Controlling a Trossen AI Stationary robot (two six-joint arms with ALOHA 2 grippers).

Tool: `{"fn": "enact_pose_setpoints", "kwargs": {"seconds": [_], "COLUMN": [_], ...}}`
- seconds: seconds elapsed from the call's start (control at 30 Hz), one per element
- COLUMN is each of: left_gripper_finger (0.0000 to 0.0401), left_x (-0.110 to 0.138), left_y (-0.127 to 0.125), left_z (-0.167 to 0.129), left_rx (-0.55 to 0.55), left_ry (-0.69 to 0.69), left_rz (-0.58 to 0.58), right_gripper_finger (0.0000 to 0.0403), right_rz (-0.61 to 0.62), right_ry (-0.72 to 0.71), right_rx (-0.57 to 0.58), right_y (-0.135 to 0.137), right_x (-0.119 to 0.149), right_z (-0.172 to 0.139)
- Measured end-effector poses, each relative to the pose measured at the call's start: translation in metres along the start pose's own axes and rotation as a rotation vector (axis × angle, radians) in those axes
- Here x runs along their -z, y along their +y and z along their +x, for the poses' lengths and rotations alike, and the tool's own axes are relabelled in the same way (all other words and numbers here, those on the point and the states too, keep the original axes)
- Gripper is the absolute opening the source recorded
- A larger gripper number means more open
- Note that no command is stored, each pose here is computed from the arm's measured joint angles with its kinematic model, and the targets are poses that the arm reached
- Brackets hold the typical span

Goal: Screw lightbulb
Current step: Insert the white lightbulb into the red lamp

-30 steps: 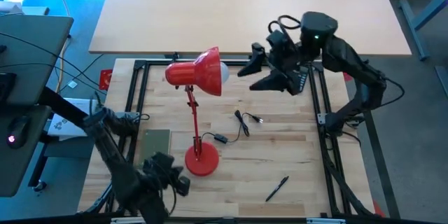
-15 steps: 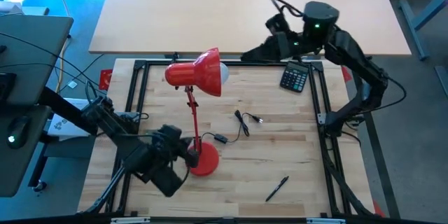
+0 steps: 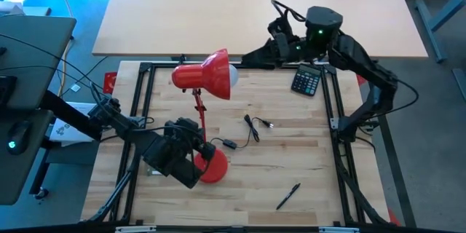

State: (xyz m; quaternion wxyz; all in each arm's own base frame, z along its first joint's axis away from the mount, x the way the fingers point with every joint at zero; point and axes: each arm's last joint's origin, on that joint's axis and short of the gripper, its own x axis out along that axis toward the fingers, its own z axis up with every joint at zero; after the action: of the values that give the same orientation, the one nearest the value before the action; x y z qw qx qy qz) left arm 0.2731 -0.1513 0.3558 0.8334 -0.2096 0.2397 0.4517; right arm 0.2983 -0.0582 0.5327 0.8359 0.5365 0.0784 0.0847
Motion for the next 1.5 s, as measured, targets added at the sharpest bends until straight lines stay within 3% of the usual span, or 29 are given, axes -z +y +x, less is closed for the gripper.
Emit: {"fn": "enact_pose_setpoints", "kwargs": {"seconds": [0.5,0.73,0.87,0.97,1.17,1.33,1.5], "left_gripper_finger": [0.0000,0.0000,0.0000,0.0000,0.0000,0.0000,0.0000], "left_x": [0.001,0.001,0.001,0.002,0.005,0.009,0.013], "left_y": [0.000,0.000,0.000,0.000,0.000,0.000,0.000], "left_z": [-0.001,-0.001,-0.001,-0.001,-0.004,-0.009,-0.015], "left_rx": [0.001,0.001,0.000,-0.002,0.009,0.023,0.041], "left_ry": [0.020,0.021,0.026,0.059,0.067,0.070,0.068], "left_rz": [-0.003,0.005,0.005,0.006,0.016,0.028,0.040], "right_gripper_finger": [0.0287,0.0317,0.0339,0.0343,0.0343,0.0343,0.0343], "right_rz": [-0.009,-0.070,-0.024,0.155,0.182,0.056,0.023], "right_ry": [-0.022,0.059,0.065,0.028,0.184,-0.029,-0.131], "right_rx": [0.012,0.115,0.145,0.161,0.087,0.099,0.131], "right_y": [-0.001,-0.012,-0.014,-0.015,-0.007,0.014,0.030], "right_x": [-0.002,0.004,0.005,0.004,0.018,0.025,0.032], "right_z": [-0.001,-0.005,-0.006,-0.006,-0.002,-0.016,-0.049]}}
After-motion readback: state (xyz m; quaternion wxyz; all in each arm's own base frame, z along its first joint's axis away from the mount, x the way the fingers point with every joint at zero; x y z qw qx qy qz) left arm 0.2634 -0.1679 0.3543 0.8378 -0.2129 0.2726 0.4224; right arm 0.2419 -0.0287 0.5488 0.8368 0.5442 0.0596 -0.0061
